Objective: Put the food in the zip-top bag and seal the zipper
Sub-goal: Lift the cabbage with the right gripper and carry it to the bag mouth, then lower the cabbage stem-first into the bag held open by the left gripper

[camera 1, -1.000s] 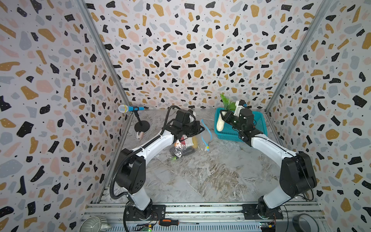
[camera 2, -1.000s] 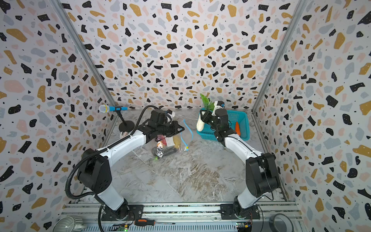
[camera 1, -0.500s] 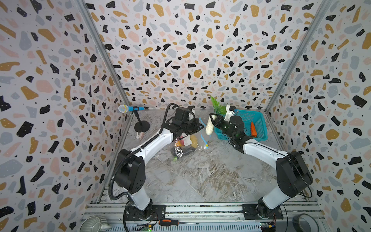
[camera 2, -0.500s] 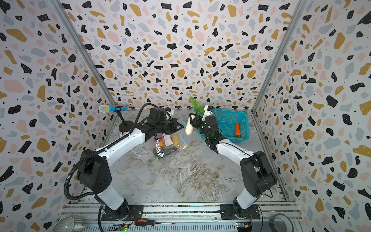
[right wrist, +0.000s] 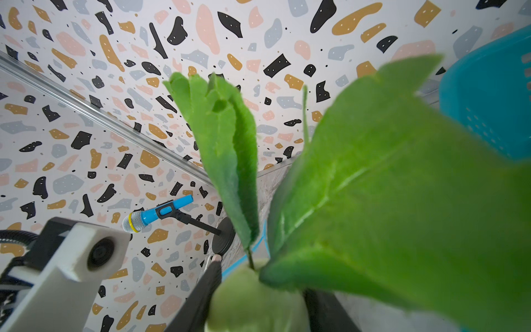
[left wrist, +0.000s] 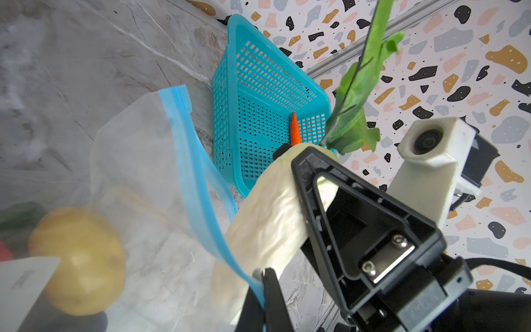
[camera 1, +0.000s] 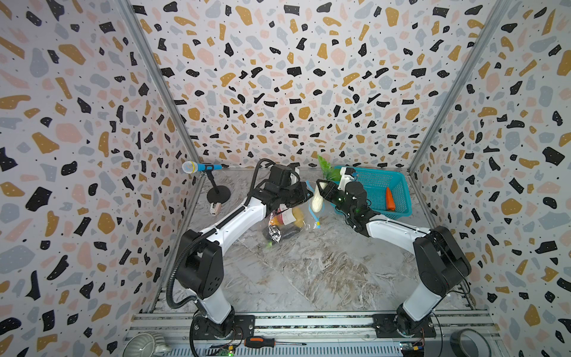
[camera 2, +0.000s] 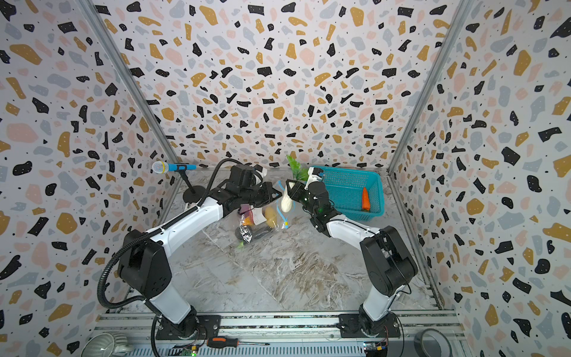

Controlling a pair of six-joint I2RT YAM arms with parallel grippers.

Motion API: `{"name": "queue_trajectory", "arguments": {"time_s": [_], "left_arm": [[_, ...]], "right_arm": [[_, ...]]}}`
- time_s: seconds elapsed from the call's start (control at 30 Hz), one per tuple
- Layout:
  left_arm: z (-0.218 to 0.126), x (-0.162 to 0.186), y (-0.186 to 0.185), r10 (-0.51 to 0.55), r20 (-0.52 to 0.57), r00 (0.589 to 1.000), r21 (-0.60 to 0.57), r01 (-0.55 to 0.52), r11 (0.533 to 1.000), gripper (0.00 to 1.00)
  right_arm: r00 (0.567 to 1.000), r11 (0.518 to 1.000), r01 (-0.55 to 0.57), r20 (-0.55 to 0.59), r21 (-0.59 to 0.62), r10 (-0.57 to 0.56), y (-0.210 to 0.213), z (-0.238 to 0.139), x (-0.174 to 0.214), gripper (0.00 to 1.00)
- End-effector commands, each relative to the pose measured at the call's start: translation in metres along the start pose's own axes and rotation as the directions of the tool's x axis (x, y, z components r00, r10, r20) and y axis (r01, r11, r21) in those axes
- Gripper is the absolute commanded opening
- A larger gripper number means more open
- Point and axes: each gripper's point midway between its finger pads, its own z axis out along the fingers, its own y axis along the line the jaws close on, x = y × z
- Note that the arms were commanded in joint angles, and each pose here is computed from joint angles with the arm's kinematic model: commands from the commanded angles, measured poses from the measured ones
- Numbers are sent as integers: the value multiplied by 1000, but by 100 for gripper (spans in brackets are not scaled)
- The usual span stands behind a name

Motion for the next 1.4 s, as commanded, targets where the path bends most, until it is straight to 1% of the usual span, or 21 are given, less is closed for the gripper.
{"name": "queue_trajectory", "arguments": {"time_s": [0.0,0.37,0.57,0.8,0.93,1.17,1.27,1.37], "left_arm": [[-21,-20,-25,46,69,997,51,-49,997,0],[-29,-23,-24,46,91,995,47,-50,998,0],[-30,-24,-25,45,95,995,54,-50,997,0],[-30,-21,-24,41,91,995,57,-46,997,0],[-31,-21,-24,40,93,995,57,-46,997,0],[-30,-22,-26,41,91,995,65,-47,997,0],[-32,-23,-28,44,96,994,68,-51,996,0],[-34,-24,-29,45,100,994,68,-52,996,0]], "right_arm": [[1000,1000,3,28,-30,-2,12,-4,-4,46],[999,1000,17,-39,-6,-17,5,-14,23,48],[997,999,49,-55,-20,-50,14,-16,29,52],[996,997,59,-69,-55,-63,27,-11,35,53],[993,995,70,-89,-71,-77,32,-12,41,51],[981,988,108,-149,-107,-124,38,-16,51,44],[967,981,124,-202,-148,-153,41,-19,59,43],[945,968,134,-267,-214,-190,46,-20,68,43]]}}
